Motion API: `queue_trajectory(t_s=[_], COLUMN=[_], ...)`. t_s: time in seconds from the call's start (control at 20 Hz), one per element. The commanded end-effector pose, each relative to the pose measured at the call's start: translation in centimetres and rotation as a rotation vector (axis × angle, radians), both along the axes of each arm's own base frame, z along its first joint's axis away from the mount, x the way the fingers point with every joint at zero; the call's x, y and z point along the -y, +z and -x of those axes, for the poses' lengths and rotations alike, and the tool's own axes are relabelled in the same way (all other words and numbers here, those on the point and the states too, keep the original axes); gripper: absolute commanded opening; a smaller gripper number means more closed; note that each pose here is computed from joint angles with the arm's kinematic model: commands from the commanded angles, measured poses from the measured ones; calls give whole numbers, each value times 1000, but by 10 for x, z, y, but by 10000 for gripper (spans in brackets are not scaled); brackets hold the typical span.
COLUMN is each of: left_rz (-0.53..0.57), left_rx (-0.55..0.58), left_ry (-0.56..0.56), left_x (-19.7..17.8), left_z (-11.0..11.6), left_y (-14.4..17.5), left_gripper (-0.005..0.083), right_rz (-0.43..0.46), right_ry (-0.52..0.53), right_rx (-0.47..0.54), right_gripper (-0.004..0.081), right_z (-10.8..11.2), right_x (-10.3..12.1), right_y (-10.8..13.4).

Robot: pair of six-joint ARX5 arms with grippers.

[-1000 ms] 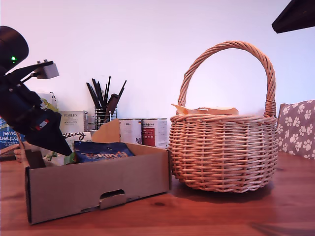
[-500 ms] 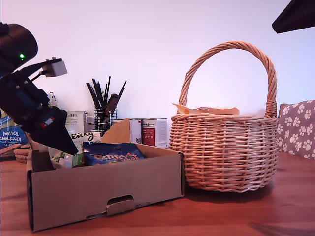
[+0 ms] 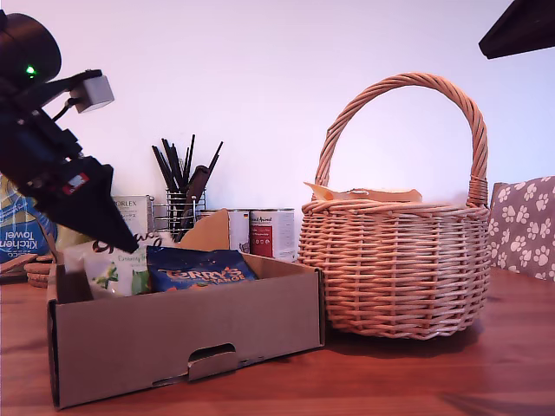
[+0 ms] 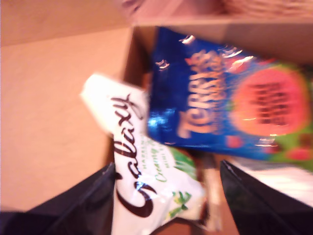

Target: Move the bags of Easter eggs from the cardboard box on the left into the woven basket on the right side.

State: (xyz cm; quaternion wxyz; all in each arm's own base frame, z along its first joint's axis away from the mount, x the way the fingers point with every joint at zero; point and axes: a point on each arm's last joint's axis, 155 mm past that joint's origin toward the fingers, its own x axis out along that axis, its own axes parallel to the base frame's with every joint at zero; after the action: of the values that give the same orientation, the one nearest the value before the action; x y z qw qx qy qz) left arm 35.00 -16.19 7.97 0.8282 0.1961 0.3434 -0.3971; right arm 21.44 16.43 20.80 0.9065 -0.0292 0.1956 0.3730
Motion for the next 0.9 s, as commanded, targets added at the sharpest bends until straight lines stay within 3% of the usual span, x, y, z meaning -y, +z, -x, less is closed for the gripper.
queue_trajectory(t_s=[0.0, 0.45, 0.7, 0.75, 0.85], left_rz=[-3, -14, 22, 21, 15], left_rx=[-55, -126, -103, -108, -118], left_ry=[-7, 8, 47, 47, 69], left_x=[1, 3, 5, 5, 3], left_z=[9, 6, -5, -5, -7], left_y=[-15, -47, -43, -45, -50], left_gripper=[601, 602, 601, 584, 458], right_rz=[-6, -6, -6, -6, -6], right_ry=[6, 6, 6, 6, 6], right_rx=[17, 16, 16, 16, 16], right_gripper=[-13, -13, -13, -13, -13], right_z=[0, 0, 0, 0, 0], right_x=[-2, -2, -1, -1, -2], right_y=[6, 6, 5, 5, 5])
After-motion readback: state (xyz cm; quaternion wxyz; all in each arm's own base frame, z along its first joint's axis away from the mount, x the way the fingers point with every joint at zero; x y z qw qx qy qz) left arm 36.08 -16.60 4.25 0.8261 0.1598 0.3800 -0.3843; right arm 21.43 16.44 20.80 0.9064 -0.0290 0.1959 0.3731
